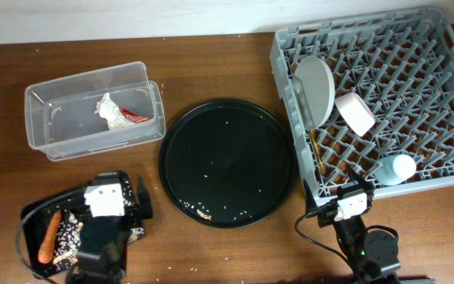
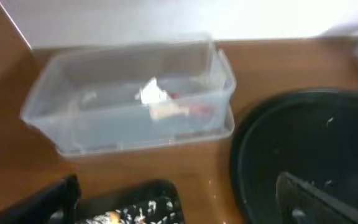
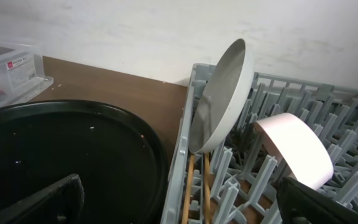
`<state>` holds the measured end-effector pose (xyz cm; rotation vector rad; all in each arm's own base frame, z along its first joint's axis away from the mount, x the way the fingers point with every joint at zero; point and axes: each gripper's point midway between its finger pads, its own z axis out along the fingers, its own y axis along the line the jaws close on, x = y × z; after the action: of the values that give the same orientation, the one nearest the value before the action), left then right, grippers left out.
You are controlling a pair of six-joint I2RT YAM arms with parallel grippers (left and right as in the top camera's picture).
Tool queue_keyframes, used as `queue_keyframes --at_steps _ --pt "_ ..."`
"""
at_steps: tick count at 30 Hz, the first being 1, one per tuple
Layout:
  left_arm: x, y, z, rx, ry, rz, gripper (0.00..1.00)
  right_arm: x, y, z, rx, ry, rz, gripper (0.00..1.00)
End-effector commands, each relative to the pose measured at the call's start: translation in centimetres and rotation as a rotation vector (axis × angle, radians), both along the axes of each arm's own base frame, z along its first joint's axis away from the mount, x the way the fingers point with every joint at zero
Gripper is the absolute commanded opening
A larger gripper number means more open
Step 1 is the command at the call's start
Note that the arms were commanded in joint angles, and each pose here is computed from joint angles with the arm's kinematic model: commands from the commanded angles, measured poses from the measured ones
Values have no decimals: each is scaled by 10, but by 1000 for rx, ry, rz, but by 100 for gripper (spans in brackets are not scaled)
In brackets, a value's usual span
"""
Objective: Sort waste into correct bins and load items into the dishwasher rack
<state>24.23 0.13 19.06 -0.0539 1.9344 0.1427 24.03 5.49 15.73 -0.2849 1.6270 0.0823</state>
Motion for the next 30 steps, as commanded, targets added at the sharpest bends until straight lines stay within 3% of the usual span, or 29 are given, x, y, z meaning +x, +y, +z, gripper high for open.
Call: queue_keyframes --at_steps 1,5,10,30 --pt "-7 7 -12 -34 -61 1 99 0 2 -3 -3 3 9 98" --pt "-24 23 3 -52 -211 61 99 0 2 -3 -3 3 9 98" --pt "-9 12 -47 -63 -151 7 99 0 2 -3 -3 3 9 98" --pt "-5 12 -39 -69 -203 3 99 0 2 -3 -3 3 9 98"
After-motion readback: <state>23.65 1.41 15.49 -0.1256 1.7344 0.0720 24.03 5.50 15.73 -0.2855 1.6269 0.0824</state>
